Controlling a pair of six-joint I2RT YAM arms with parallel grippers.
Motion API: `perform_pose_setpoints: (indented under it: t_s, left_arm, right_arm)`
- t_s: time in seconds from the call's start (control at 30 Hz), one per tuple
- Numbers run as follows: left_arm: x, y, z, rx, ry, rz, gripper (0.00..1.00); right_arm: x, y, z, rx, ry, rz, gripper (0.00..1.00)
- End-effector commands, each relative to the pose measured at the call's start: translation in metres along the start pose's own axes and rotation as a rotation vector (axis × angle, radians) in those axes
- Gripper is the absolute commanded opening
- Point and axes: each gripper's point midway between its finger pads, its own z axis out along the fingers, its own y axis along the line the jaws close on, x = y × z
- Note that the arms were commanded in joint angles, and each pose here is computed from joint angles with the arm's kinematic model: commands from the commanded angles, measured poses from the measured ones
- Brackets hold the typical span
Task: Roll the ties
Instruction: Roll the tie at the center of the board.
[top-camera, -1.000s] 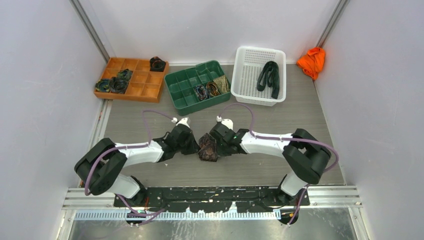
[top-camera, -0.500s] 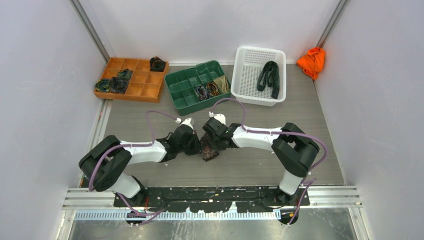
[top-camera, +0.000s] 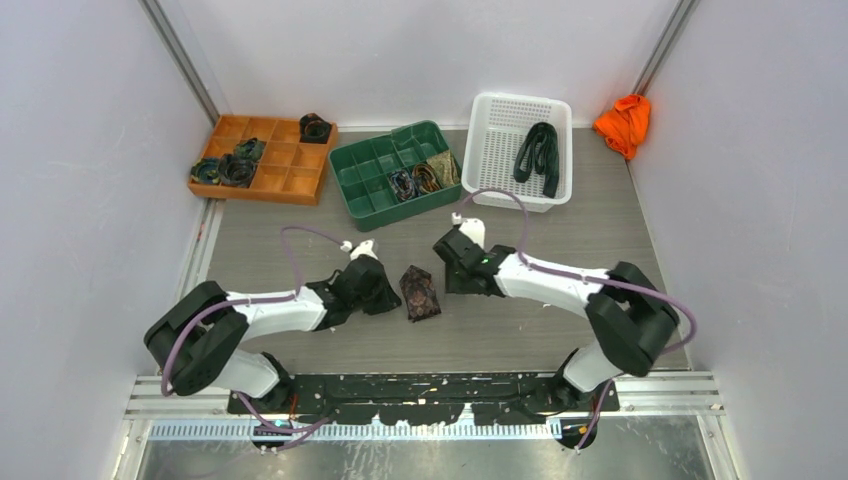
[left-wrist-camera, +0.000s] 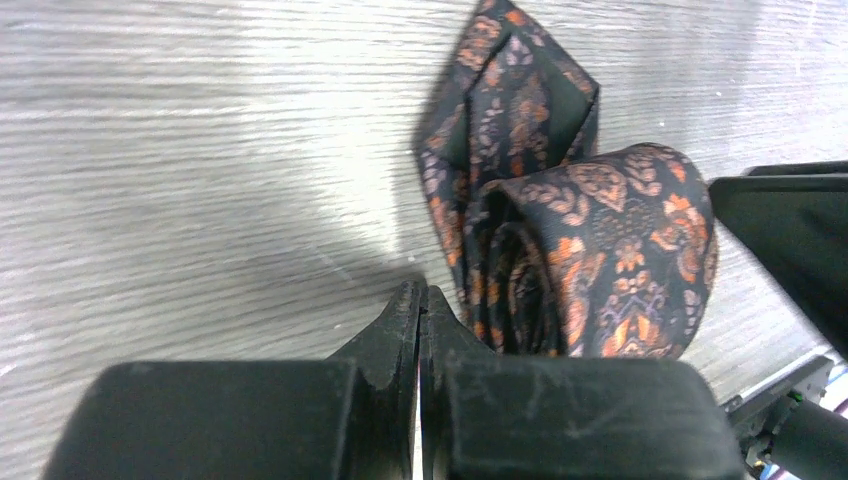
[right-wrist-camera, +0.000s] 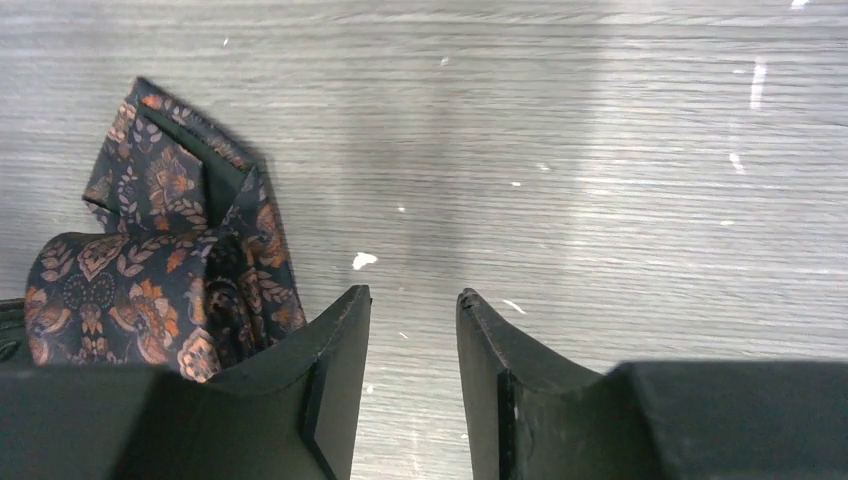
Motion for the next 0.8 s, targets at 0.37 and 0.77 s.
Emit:
perform_pose_setpoints:
  t_s: [0.37, 0.77]
  left_arm:
    - [0.014, 0.027, -0.047, 0.158, -0.089, -0.241, 0.18]
    - [0.021, 0.002, -0.042, 0.295, -0.018, -0.315, 0.32]
  right_arm:
    - [-0.01, 0.04, -0.06, -0.505, -0.063, 0.22, 0.74]
    - [-0.016, 0.064, -0.045, -0.569, -0.026, 0.19, 0.73]
